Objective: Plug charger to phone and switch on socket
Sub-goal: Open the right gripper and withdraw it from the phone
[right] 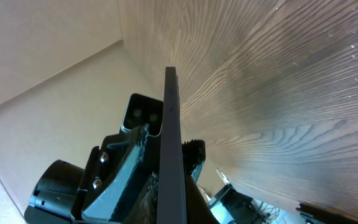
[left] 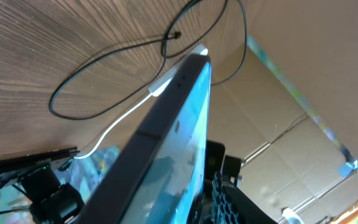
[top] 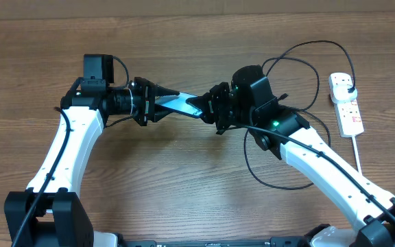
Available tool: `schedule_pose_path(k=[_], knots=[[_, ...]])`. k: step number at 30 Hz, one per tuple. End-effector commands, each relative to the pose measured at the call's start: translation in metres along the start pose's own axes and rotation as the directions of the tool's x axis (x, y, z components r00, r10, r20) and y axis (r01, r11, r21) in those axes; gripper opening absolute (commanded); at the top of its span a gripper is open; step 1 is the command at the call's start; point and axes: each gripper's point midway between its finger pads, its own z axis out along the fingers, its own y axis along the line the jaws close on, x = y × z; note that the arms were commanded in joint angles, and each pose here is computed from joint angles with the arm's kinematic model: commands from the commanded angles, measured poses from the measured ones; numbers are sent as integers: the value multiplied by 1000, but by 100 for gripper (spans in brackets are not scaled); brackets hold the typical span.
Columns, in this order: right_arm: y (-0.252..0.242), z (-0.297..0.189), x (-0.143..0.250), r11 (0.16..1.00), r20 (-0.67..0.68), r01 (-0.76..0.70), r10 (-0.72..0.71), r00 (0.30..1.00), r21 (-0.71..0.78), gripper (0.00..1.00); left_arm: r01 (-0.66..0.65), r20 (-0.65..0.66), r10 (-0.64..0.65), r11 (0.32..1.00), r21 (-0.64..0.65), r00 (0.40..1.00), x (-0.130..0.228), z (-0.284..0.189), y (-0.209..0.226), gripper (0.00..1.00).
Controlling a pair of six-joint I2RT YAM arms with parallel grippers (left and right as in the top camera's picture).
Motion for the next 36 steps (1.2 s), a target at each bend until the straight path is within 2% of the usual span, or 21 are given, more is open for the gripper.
schedule_pose_path(k=[1, 11, 20, 25, 27, 30, 33, 36], knots=[[11, 1, 17, 999, -34, -5, 3, 999, -34, 4, -6, 21, 6, 1000, -9, 1000, 2, 4, -1, 39], [12, 2, 11, 999, 9, -18, 19, 1000, -43, 4, 9, 35, -9, 1000, -16, 999, 1, 6, 0, 21], [10, 9, 5, 994, 23, -103, 104, 994, -41, 4, -12, 63, 11, 1000, 14, 998, -4, 5, -10, 6], [9, 11, 11, 995, 13, -90, 91, 996, -36, 18, -20, 90, 18, 1000, 19, 996, -9, 5, -12, 4], [5, 11, 8, 996, 25, -89, 90, 996, -25, 19, -20, 99, 18, 1000, 18, 995, -10, 5, -12, 4], [-10, 10, -7, 994, 113, -108, 104, 988, 23, 23, -19, 141, 17, 1000, 14, 990, -18, 4, -11, 4], [-19, 7, -24, 998, 205, 1, -15, 979, 66, 26, -34, 185, 32, 999, 7, 982, -25, 3, -10, 4], [-38, -7, -61, 960, 368, 175, -248, 896, 219, 44, -116, 257, 120, 993, -32, 959, -38, -1, -7, 4]])
